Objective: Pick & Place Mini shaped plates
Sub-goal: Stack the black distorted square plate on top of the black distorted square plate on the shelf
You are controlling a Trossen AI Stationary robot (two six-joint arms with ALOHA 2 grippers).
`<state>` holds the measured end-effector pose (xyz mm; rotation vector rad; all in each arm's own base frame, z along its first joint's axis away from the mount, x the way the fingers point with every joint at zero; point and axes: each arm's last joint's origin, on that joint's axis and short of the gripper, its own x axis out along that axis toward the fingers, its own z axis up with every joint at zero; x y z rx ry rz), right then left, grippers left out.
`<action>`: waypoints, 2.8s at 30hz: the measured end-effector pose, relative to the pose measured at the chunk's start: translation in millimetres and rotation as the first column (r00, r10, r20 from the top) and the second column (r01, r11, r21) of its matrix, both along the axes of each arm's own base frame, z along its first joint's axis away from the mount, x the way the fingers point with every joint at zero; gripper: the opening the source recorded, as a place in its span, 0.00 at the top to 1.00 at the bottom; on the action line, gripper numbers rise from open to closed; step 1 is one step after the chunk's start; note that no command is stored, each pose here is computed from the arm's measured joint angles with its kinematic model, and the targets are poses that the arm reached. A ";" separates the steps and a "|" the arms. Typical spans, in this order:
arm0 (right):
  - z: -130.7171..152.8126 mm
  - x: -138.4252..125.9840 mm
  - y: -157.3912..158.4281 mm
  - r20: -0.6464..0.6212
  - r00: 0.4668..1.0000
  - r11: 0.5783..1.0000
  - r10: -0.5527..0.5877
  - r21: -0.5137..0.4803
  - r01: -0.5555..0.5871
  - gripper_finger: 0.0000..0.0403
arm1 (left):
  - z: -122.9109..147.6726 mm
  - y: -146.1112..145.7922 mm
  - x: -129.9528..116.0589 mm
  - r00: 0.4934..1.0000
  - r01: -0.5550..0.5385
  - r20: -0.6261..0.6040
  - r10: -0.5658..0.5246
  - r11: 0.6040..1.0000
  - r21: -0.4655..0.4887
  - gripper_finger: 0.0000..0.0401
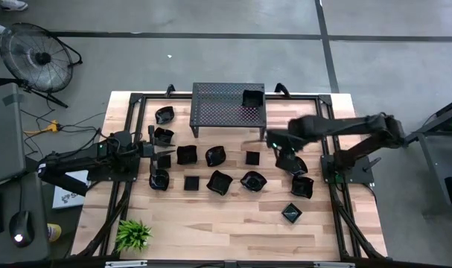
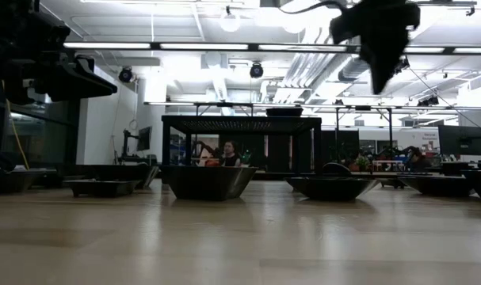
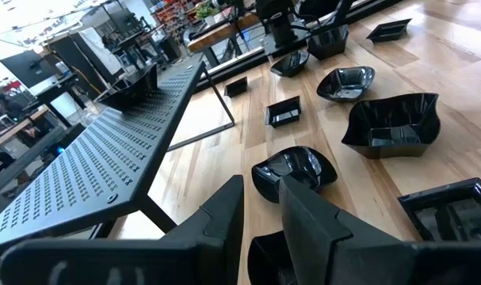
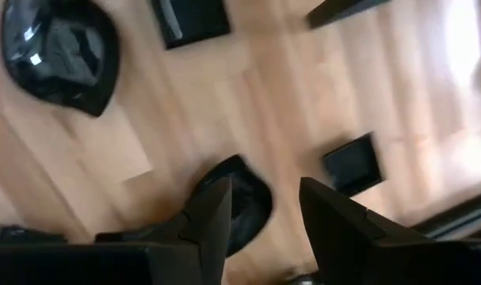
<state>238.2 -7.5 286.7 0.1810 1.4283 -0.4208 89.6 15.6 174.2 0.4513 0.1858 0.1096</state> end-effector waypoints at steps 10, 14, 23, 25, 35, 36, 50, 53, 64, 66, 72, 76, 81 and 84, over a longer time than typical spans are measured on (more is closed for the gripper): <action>-37.2 -30.1 65.0 0.037 0.999 0.996 0.001 0.094 -0.004 0.64 | 0.0 0.0 0.0 1.000 0.000 0.000 0.000 1.000 0.000 0.80; -52.3 -37.4 86.9 0.030 0.999 0.993 -0.016 0.120 0.013 0.64 | -0.1 0.0 0.0 1.000 0.000 0.000 0.000 1.000 0.000 0.80; -58.7 -51.9 121.7 0.065 0.995 0.986 -0.073 0.156 0.062 0.64 | 0.1 0.0 0.0 1.000 0.000 0.000 0.000 1.000 0.000 0.80; -59.6 -53.1 129.6 0.090 0.993 0.985 -0.076 0.162 0.060 0.64 | 0.0 0.0 0.0 1.000 0.000 0.000 0.000 1.000 0.000 0.80; -78.9 -60.1 161.7 0.056 0.992 0.985 -0.110 0.138 0.102 0.64 | 0.0 0.0 0.0 1.000 0.000 0.000 0.000 1.000 0.000 0.80; -81.2 -60.5 163.9 0.049 0.992 0.985 -0.116 0.132 0.108 0.64 | 0.0 0.0 0.0 1.000 0.000 0.000 0.000 1.000 0.000 0.80; -107.9 -68.1 177.0 -0.056 0.992 0.994 -0.109 -0.033 0.107 0.64 | -0.1 0.0 0.0 1.000 0.000 0.000 0.000 1.000 0.000 0.80; -108.9 -68.7 175.7 -0.057 0.992 0.992 -0.110 -0.063 0.107 0.64 | 0.1 0.0 0.0 1.000 0.000 0.000 0.000 1.000 0.000 0.80; -107.5 -71.7 176.1 0.017 1.000 0.984 0.007 -0.178 -0.004 0.65 | 0.0 0.0 0.0 1.000 0.000 0.000 0.000 1.000 0.000 0.80; -107.5 -73.0 177.4 0.016 1.000 0.984 0.021 -0.179 -0.018 0.65 | 0.1 0.0 0.0 1.000 0.000 0.000 0.000 1.000 0.000 0.80; -118.6 -78.6 177.5 0.015 0.999 0.986 0.036 -0.165 -0.033 0.65 | 0.0 0.0 0.0 1.000 0.000 0.000 0.000 1.000 0.000 0.80; -127.4 -83.3 173.9 -0.023 1.000 0.989 0.007 -0.145 -0.011 0.65 | 0.0 0.0 0.0 1.000 0.000 0.000 0.000 1.000 0.000 0.80; -128.9 -83.7 173.6 -0.022 1.000 0.990 0.006 -0.143 -0.009 0.65 | 0.0 0.0 0.0 1.000 0.000 0.000 0.000 1.000 0.000 0.80; -128.9 -83.4 173.2 -0.012 1.000 0.988 0.013 -0.154 -0.014 0.65 | 0.0 0.0 0.0 1.000 0.000 0.000 0.000 1.000 0.000 0.80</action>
